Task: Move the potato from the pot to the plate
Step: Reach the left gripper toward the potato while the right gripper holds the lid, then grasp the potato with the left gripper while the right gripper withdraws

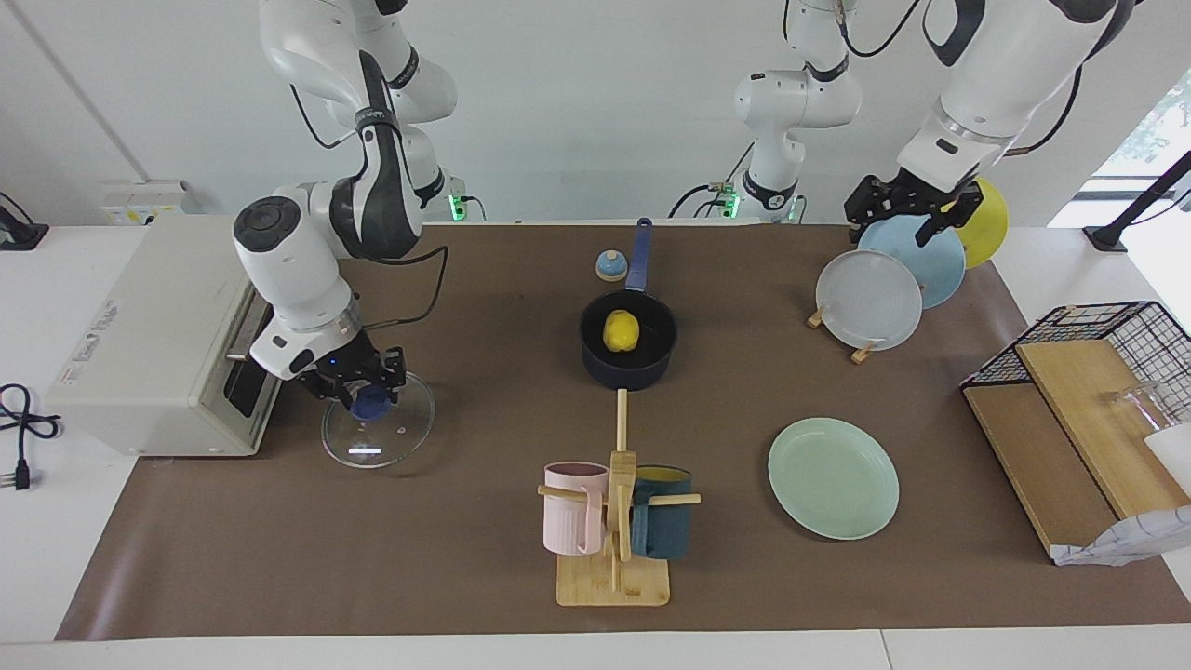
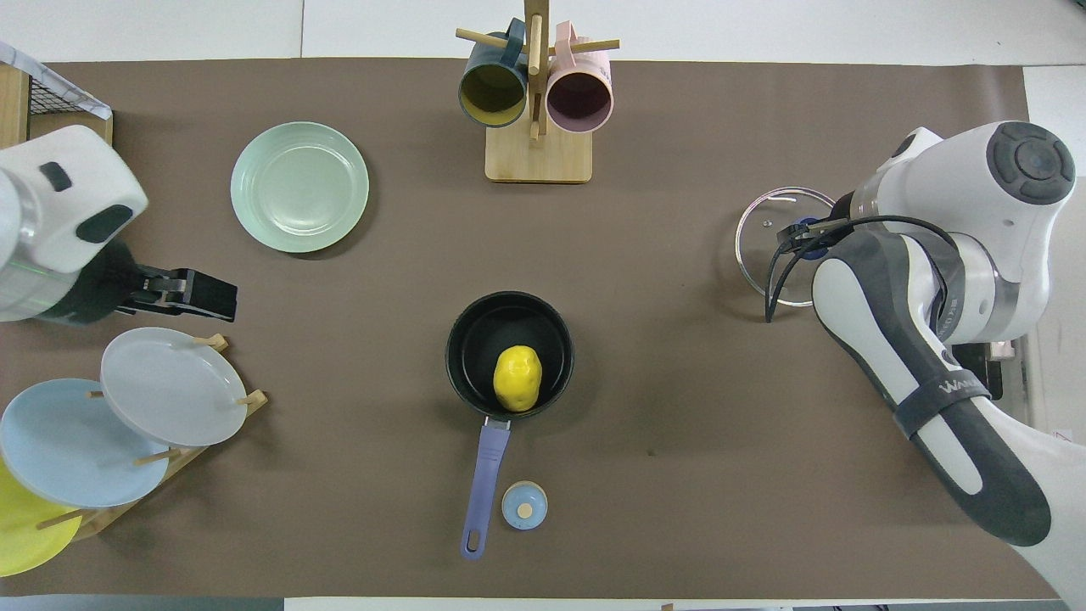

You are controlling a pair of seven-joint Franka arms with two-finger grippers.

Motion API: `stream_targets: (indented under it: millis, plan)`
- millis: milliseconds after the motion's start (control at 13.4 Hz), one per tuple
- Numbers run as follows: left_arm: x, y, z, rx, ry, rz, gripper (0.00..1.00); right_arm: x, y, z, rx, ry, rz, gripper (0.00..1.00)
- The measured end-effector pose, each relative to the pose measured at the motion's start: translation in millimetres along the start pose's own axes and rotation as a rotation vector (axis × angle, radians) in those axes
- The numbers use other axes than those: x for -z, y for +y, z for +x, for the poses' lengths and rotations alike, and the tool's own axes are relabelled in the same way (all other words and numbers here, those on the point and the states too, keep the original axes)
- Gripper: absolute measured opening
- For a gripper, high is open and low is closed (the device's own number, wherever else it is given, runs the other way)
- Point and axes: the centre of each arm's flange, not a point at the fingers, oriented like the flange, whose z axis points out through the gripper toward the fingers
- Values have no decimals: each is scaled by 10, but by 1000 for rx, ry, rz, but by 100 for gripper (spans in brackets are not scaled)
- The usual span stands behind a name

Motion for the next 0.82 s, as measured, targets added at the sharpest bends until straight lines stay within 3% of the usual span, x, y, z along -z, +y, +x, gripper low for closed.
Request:
stream_targets:
  millis: [298,596,670,819]
  plan:
    - [-345,1118,-256,43,55,-6,100,-305,99,-68,-18,-53,1,66]
    - [-930,1938,-444,87,110,-41,100,-403,97,-126,-19,-49,-1,66]
    - [-1143,2101,-461,66,111,-43,100,-406,96,-127,-19,-49,-1,71]
    - [-1609,2388,-408,32,113,-49,100,-335,86,-91,-16,-38,-1,95]
